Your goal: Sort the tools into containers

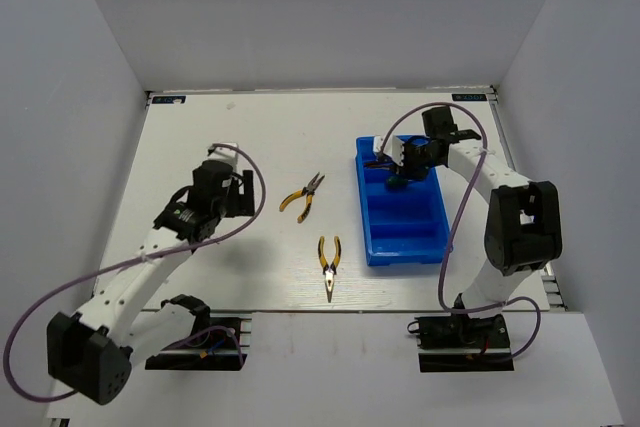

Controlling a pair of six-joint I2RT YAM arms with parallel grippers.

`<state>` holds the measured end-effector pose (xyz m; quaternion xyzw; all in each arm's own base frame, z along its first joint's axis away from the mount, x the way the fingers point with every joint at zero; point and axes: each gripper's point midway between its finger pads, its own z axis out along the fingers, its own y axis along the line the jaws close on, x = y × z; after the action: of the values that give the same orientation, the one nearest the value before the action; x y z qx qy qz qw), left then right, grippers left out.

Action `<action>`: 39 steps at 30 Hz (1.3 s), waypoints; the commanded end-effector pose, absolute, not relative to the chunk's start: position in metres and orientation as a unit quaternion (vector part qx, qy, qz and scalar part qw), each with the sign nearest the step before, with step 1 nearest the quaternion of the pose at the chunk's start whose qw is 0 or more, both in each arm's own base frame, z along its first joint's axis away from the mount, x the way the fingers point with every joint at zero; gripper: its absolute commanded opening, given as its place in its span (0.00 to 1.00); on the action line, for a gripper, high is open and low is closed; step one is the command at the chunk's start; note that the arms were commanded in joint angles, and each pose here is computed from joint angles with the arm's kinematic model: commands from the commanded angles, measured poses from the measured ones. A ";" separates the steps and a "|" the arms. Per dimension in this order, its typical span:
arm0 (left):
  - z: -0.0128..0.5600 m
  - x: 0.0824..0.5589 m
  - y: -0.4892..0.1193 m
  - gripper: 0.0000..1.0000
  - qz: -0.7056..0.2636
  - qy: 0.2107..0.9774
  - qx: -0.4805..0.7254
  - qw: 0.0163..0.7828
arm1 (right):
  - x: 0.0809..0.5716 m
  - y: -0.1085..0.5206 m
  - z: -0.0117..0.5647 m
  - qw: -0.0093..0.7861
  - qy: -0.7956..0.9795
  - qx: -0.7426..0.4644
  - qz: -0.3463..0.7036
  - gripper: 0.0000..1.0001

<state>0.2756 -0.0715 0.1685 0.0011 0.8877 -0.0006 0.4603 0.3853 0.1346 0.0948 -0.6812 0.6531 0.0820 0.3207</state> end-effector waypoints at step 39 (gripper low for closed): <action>0.052 0.368 -0.204 0.47 -0.070 0.934 0.249 0.245 | 0.287 0.185 0.211 0.368 0.745 -0.380 0.406 0.76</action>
<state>0.3693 -0.2031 0.0586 0.2332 0.9347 -0.0811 0.2558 0.3034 0.1802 0.1938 -0.3885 0.7611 0.3759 0.3586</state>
